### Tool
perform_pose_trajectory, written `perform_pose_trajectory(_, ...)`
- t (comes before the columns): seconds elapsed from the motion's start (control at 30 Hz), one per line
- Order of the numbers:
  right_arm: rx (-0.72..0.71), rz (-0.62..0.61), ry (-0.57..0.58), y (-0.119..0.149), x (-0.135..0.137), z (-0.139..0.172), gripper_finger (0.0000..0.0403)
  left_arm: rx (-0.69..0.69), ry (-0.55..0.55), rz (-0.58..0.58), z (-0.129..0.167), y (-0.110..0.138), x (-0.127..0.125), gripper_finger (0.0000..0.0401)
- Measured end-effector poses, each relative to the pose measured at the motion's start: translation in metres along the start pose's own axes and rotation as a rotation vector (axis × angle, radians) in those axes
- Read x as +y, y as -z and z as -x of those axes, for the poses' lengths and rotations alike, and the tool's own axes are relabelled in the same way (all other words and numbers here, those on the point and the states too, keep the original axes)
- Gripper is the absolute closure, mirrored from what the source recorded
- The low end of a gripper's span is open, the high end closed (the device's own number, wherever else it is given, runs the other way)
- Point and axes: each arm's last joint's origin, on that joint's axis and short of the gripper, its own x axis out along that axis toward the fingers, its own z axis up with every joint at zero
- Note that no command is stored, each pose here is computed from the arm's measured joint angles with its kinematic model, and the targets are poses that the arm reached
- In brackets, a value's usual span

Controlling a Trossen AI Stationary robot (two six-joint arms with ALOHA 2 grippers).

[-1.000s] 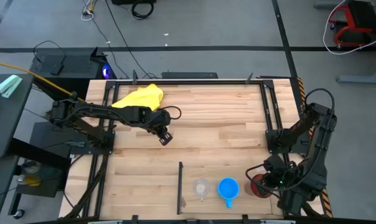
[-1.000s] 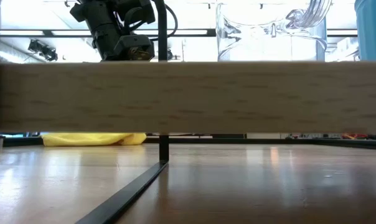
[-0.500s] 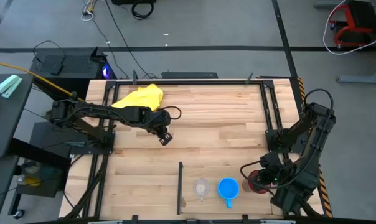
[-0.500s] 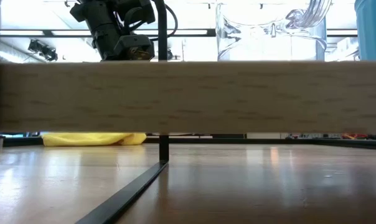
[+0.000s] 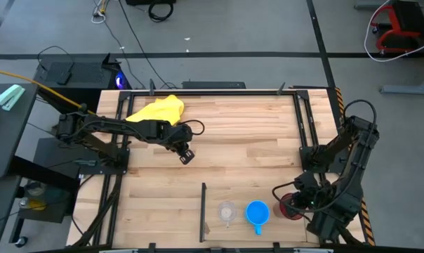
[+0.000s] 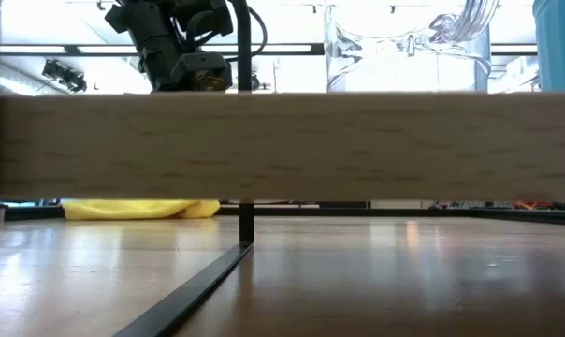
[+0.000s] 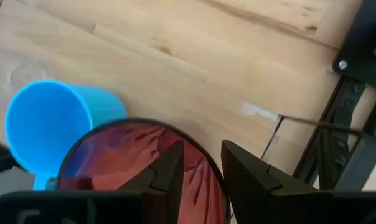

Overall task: Stack small to large cups/mugs on shelf
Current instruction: Put the red cup on the shelf

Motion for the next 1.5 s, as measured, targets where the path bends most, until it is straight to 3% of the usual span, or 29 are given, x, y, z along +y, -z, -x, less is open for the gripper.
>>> perform_pose_trajectory(0.2, -0.041, -0.011, 0.022, -0.006, 0.002, -0.011, 0.0289, -0.001, 0.001, 0.000, 0.000, 0.000, 0.000, 0.0381)
perform_pose_trajectory(0.67, -0.067, 0.122, 0.019, -0.006, 0.001, -0.013, 0.0282, -0.001, 0.001, -0.011, 0.000, 0.000, 0.000, 0.0371)
perform_pose_trajectory(1.23, -0.022, 0.096, 0.054, -0.007, 0.001, -0.014, 0.0214, -0.001, 0.002, -0.023, 0.000, 0.000, 0.000, 0.0373)
perform_pose_trajectory(1.5, 0.018, 0.049, 0.001, -0.024, -0.007, 0.000, 0.0224, 0.000, 0.002, -0.026, 0.000, 0.000, 0.000, 0.0366)
